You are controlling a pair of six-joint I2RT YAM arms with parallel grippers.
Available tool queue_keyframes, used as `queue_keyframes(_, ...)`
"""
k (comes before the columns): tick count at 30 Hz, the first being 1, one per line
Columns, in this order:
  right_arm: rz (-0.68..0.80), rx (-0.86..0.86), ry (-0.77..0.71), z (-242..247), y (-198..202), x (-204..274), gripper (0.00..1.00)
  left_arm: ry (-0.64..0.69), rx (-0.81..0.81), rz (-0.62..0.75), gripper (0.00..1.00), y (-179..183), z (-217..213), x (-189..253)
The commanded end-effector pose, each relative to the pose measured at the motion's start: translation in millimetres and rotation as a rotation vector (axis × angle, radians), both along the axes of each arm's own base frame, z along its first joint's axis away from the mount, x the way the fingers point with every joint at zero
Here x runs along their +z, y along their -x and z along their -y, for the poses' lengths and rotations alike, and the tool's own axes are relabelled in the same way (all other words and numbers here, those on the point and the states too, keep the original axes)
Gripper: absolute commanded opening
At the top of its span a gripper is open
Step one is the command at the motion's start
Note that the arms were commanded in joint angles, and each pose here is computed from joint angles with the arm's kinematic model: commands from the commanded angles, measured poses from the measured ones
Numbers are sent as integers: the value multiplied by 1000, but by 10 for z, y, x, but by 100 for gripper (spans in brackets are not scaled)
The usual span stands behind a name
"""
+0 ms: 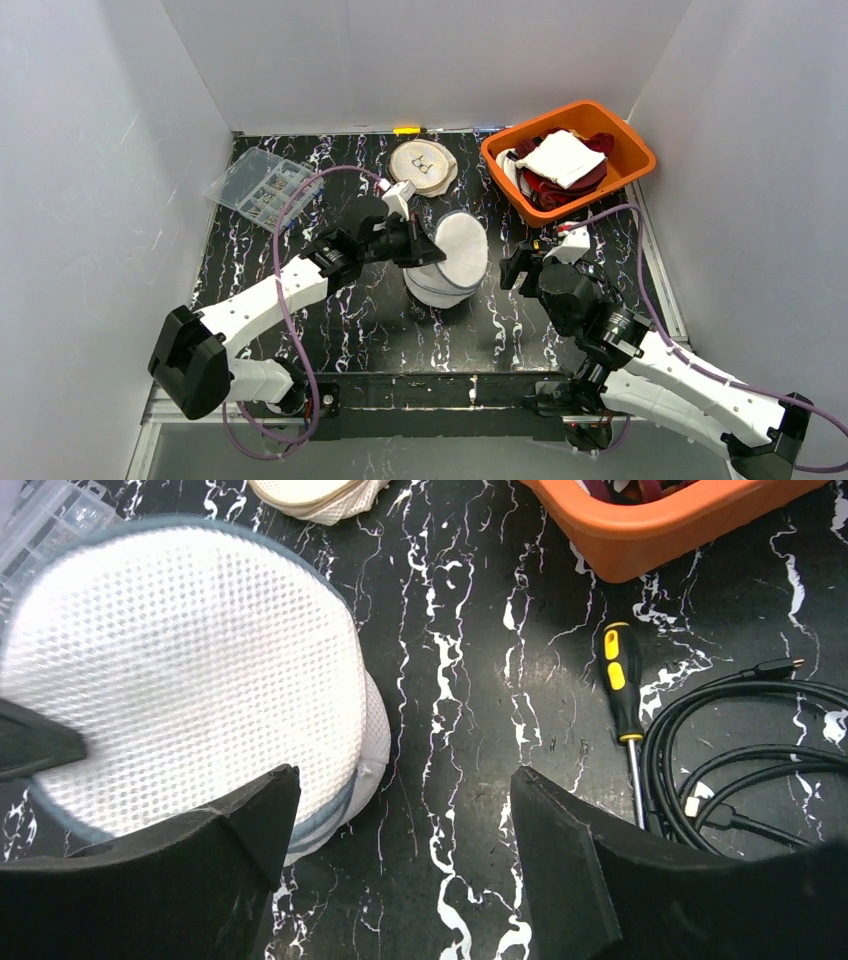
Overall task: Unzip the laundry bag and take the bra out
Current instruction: Close the laundry bag at the center of the board.
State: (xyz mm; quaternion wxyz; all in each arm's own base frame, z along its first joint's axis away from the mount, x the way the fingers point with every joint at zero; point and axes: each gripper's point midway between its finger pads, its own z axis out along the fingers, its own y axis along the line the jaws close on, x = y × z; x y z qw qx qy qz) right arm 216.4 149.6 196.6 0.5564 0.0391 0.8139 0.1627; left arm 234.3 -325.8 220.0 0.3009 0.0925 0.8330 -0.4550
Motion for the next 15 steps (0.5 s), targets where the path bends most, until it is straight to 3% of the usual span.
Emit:
queue_keyframes(1, 30, 21, -30, -38, -8, 0, 84, 20, 8, -77, 0, 42, -164, -291)
queue_keyframes(9, -42, 107, -112, -349, 21, -317, 85, 31, 32, -73, 0, 43, -327, -398)
queue_keyframes(15, -145, 188, -337, -722, -68, -472, 87, 15, 77, -114, 0, 15, -463, -585)
